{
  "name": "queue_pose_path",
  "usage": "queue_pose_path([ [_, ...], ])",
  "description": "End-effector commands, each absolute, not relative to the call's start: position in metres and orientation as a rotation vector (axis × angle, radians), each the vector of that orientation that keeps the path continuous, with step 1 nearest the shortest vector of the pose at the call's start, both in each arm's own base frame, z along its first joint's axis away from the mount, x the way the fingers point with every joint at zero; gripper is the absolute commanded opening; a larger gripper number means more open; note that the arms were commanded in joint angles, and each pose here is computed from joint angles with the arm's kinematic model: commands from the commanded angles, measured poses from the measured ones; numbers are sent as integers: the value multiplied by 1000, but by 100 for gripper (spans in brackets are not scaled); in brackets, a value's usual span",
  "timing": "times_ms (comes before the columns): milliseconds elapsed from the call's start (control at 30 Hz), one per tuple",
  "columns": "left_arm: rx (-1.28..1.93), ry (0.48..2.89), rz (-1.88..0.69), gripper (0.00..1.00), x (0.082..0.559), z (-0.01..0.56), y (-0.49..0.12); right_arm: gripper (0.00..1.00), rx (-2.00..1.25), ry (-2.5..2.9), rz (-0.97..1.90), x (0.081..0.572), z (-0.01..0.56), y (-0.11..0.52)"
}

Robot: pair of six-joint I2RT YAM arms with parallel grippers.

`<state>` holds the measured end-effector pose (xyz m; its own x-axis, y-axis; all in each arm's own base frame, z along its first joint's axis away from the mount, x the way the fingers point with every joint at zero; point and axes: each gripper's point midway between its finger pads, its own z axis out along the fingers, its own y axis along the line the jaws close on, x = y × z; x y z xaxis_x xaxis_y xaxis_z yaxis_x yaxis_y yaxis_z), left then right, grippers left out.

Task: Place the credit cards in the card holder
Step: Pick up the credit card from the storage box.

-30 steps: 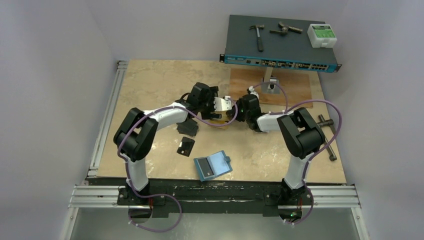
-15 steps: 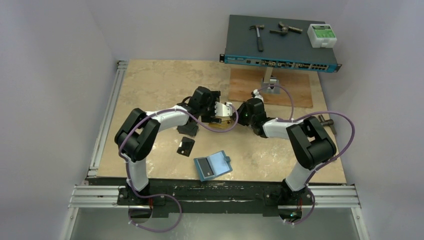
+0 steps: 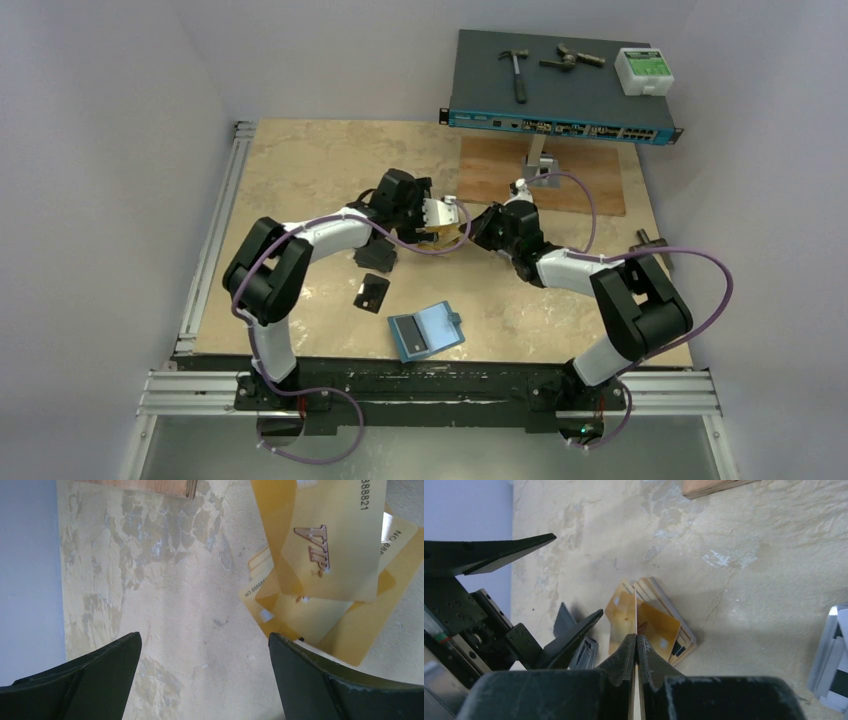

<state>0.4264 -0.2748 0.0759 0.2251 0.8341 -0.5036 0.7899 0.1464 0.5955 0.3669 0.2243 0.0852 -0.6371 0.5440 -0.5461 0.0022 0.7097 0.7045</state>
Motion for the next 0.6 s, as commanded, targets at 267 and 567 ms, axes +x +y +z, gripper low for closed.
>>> queue_pose_path([
  [267, 1322, 1782, -584, 100, 350, 206, -242, 0, 148, 1965, 1083, 349, 161, 249],
  [567, 1228, 1790, -1273, 100, 242, 255, -229, 0, -301, 1872, 1204, 282, 226, 276],
])
